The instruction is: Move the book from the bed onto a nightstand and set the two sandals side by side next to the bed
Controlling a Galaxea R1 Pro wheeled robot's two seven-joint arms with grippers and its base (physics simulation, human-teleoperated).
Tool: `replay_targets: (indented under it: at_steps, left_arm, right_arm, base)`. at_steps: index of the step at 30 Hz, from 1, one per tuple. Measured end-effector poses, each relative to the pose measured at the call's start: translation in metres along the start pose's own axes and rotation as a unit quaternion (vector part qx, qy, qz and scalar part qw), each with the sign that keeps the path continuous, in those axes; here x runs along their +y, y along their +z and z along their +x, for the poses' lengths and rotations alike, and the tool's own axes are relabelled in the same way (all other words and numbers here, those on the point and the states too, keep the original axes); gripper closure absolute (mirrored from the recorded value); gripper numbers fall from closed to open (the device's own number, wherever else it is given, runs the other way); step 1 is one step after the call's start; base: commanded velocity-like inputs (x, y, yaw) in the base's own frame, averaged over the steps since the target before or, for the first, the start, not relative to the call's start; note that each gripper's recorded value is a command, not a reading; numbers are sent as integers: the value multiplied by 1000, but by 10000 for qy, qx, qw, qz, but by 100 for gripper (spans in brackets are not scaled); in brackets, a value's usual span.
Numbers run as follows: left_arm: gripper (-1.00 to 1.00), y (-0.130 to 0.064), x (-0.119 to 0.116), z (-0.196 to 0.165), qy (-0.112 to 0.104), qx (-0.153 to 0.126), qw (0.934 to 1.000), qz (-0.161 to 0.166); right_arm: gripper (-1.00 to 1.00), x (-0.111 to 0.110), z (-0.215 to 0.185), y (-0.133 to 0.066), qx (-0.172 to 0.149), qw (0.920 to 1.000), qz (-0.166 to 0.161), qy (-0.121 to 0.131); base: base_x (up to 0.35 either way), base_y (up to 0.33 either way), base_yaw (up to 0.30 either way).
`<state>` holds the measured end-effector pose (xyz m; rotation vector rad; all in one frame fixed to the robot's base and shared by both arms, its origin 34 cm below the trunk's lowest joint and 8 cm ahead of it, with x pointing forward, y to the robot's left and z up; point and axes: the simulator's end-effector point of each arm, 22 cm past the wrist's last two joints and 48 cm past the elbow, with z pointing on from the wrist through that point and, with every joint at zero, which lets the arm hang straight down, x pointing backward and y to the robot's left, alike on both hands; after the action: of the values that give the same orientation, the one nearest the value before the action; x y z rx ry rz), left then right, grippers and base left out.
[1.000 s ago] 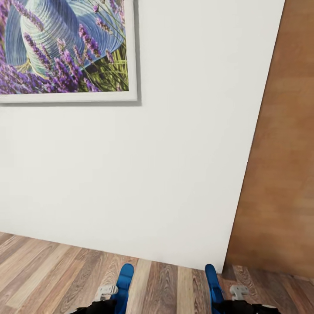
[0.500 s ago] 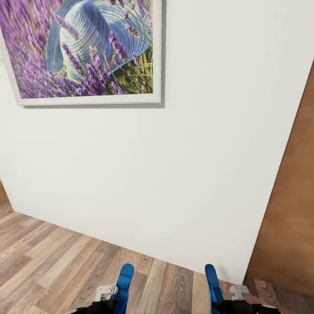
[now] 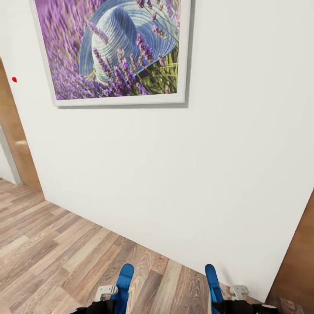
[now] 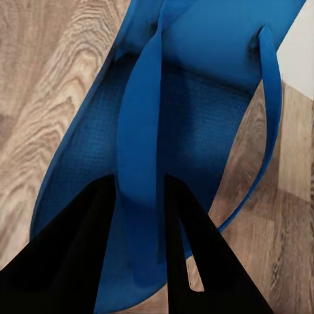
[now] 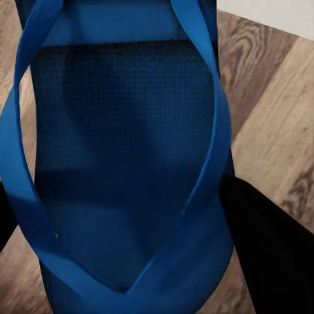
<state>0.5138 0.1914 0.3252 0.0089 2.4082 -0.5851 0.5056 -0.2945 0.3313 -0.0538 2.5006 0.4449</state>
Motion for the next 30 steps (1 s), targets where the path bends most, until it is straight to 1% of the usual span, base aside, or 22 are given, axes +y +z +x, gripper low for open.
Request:
replay_targets:
  at_steps: [30]
  left_arm:
    - [100, 0, -1, 1, -1, 11, 10000, 12]
  right_arm:
    - [100, 4, 0, 2, 3, 10000, -17, 2]
  base:
    - [0, 0, 294]
